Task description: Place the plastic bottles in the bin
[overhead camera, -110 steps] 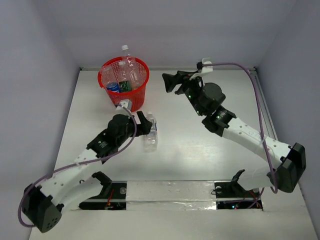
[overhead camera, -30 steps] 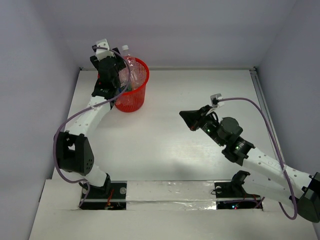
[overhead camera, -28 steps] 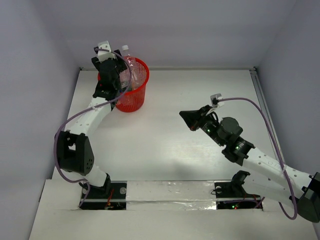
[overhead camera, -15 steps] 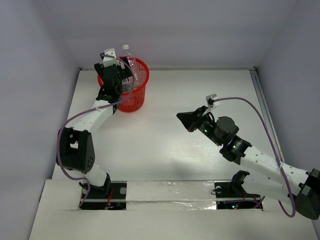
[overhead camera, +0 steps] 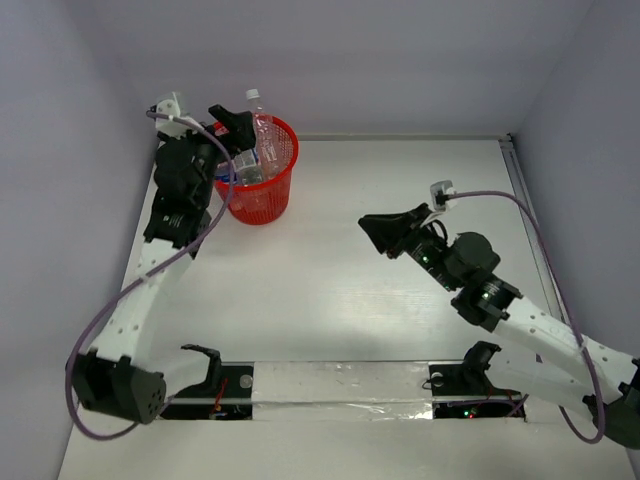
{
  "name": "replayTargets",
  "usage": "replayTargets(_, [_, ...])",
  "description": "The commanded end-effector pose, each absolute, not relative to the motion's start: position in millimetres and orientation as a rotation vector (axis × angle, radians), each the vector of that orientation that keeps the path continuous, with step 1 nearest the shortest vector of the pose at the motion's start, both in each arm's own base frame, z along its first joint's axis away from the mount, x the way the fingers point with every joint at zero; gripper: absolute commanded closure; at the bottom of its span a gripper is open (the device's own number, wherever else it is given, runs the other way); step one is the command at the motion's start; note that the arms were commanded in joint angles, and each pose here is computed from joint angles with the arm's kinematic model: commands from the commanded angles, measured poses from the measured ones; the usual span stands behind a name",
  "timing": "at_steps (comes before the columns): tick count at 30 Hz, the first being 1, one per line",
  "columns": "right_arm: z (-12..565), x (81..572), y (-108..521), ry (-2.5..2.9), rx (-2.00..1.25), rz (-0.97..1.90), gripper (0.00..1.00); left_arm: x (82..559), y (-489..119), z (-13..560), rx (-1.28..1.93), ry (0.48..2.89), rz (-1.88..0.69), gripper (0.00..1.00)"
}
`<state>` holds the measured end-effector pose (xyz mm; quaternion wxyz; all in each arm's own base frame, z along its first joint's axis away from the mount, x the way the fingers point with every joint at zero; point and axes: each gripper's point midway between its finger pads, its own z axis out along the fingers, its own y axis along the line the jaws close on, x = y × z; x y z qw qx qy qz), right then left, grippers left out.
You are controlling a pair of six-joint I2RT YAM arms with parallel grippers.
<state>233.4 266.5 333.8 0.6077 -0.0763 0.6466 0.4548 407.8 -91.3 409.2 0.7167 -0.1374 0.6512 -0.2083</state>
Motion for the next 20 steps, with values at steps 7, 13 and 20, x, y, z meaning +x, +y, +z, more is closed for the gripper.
replayTargets(7, [428.9, 203.1, 195.1, 1.277, -0.081, 0.958, 0.3, 285.3, -80.1, 453.9, -0.231, 1.371, -0.575, 0.01])
replayTargets(13, [450.4, 180.9, 142.4, 1.19, 0.032, 0.917, 0.21, 247.3, -56.7, 417.0, -0.263, 1.453, -0.472, 0.01])
replayTargets(20, [444.7, 184.4, 139.1, 1.207, 0.058, 0.899, 0.21, 243.3, -61.2, 393.7, -0.22, 1.505, -0.468, 0.01])
